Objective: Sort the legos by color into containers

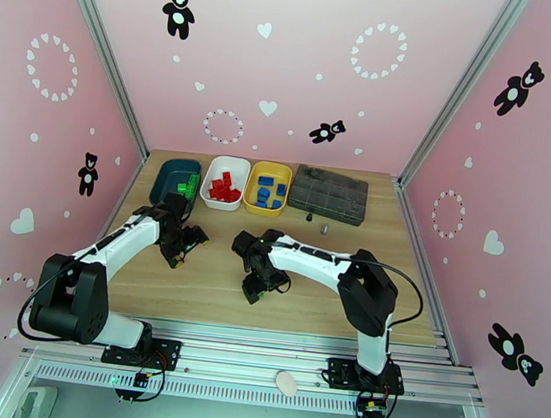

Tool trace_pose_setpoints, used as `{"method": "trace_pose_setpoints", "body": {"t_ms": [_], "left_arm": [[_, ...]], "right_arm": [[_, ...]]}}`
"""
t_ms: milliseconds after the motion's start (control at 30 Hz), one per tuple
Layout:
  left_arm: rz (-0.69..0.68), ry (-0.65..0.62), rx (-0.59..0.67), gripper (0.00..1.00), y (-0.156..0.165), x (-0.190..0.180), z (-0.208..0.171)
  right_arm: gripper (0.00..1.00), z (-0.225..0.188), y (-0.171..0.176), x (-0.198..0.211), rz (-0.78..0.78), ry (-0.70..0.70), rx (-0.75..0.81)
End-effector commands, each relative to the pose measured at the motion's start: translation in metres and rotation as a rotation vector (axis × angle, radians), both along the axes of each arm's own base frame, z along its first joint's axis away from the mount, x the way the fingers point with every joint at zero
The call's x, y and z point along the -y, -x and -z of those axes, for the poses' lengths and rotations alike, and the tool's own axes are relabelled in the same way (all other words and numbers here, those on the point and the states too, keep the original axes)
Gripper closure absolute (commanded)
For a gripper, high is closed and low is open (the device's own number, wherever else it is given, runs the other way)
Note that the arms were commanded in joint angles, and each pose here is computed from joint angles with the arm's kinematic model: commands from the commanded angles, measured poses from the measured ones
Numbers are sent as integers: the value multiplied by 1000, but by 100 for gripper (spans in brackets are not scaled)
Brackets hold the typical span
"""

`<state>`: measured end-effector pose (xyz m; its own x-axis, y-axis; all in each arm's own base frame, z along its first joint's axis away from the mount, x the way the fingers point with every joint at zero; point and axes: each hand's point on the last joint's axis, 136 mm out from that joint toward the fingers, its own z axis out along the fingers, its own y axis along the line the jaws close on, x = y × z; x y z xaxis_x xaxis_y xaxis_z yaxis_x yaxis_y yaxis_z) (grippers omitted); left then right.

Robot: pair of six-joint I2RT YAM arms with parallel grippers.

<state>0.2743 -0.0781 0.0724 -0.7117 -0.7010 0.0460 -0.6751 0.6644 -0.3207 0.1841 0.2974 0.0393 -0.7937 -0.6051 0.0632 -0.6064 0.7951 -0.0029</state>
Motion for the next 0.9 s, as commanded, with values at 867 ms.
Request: {"method": "trace_pose_setpoints", "body": {"t_ms": [867], "left_arm": [[15, 69, -19, 14, 1, 12, 4]], "right_arm": [[37, 20, -56, -34, 76, -31, -36]]}}
